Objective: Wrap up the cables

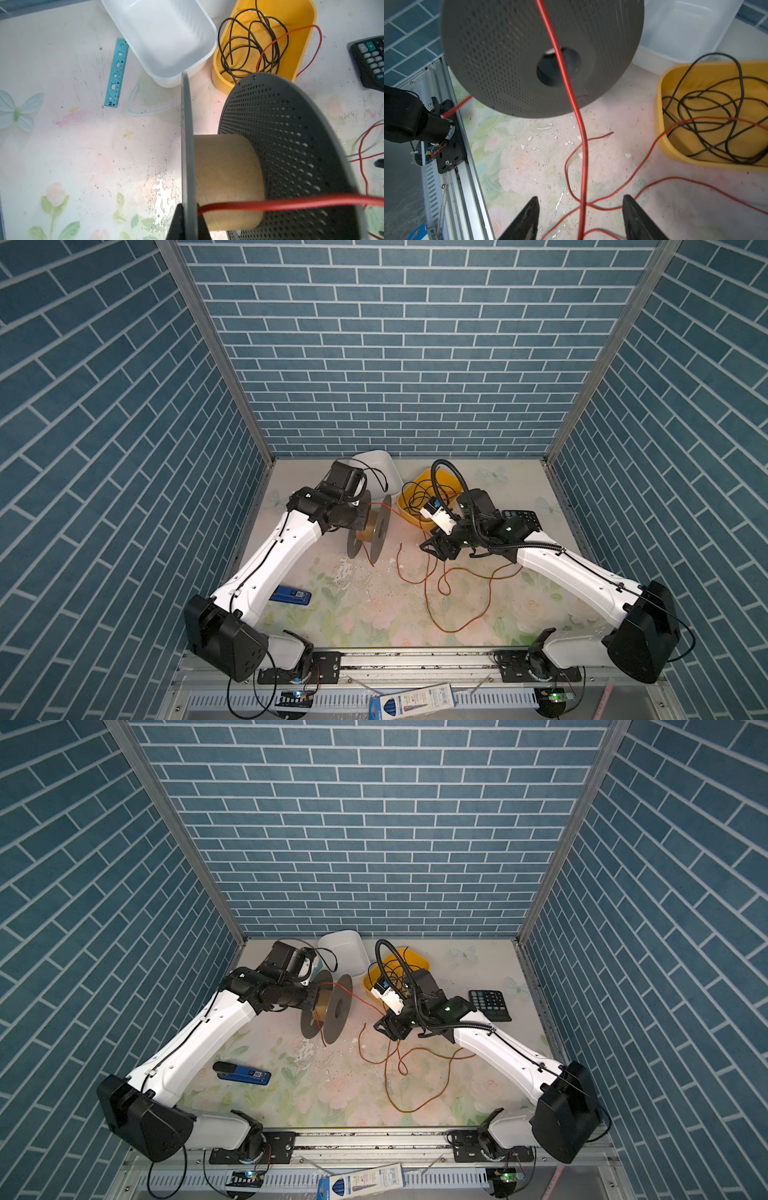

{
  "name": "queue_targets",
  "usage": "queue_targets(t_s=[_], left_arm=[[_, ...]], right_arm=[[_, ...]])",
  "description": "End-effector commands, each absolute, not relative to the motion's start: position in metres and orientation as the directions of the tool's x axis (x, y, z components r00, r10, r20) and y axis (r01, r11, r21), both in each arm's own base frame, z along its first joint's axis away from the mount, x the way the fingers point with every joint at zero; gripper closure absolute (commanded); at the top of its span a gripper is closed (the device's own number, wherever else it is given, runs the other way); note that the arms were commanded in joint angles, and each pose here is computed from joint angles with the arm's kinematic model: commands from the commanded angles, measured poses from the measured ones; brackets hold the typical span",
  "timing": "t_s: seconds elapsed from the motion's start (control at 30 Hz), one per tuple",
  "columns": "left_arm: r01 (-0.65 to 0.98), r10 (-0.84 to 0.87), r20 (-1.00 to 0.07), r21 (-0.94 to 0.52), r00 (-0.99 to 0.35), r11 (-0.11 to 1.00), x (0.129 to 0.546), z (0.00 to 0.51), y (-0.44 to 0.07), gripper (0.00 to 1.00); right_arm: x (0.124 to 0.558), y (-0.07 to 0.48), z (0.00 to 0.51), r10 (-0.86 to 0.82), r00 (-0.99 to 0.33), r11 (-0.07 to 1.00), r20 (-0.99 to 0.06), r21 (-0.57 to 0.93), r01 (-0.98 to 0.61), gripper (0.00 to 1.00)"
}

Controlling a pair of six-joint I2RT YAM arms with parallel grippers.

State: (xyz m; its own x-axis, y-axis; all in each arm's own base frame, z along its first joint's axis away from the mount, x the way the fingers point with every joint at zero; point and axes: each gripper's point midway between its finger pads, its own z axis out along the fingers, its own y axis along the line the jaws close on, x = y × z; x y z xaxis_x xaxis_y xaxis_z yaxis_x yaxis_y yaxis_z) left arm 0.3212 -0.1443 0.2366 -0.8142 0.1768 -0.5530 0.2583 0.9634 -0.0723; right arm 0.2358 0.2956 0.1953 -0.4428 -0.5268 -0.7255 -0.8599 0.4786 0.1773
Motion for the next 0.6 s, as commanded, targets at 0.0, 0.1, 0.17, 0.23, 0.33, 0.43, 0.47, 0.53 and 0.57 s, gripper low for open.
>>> queue_targets(t_s=[0.0,0.1,0.17,0.23,0.33,0.43,0.47,0.53,0.57], left_arm=[[0.276,0.18,-0.581,-0.08,-0.793,0.958,0.327,0.255,-0.144,1.0],[0.267,0.173,-0.576,-0.081,-0.799,0.96,0.33,0.257,-0.142,1.0],[0.267,0.171,-0.576,-0.086,-0.799,0.96,0.331,0.259,-0.141,1.0],[0.264,0.169,-0.576,-0.085,-0.8,0.961,0.332,0.261,-0.141,1.0],[0.264,0.169,-0.574,-0.085,-0.802,0.961,0.334,0.264,-0.141,1.0],[0.259,0.162,-0.575,-0.091,-0.802,0.962,0.335,0.266,-0.14,1.0],[0.259,0.16,-0.574,-0.094,-0.803,0.961,0.335,0.266,-0.139,1.0],[0.258,0.158,-0.571,-0.097,-0.806,0.961,0.335,0.266,-0.138,1.0],[0.26,0.16,-0.57,-0.098,-0.806,0.961,0.335,0.267,-0.138,1.0]], right_arm=[[0.233,0.289,0.2,-0.462,-0.472,0.519,-0.75,0.203,-0.831,0.44],[0.226,0.286,0.195,-0.435,-0.498,0.52,-0.75,0.242,-0.819,0.53],[0.224,0.287,0.188,-0.426,-0.518,0.519,-0.742,0.269,-0.811,0.56],[0.22,0.291,0.184,-0.414,-0.535,0.507,-0.737,0.302,-0.808,0.57],[0.22,0.292,0.18,-0.401,-0.543,0.506,-0.737,0.316,-0.803,0.62],[0.223,0.29,0.176,-0.396,-0.551,0.525,-0.734,0.311,-0.792,0.78],[0.224,0.289,0.175,-0.393,-0.553,0.537,-0.734,0.305,-0.786,0.85],[0.225,0.286,0.175,-0.39,-0.547,0.546,-0.741,0.293,-0.785,0.97],[0.228,0.285,0.178,-0.381,-0.538,0.556,-0.752,0.279,-0.783,1.0]])
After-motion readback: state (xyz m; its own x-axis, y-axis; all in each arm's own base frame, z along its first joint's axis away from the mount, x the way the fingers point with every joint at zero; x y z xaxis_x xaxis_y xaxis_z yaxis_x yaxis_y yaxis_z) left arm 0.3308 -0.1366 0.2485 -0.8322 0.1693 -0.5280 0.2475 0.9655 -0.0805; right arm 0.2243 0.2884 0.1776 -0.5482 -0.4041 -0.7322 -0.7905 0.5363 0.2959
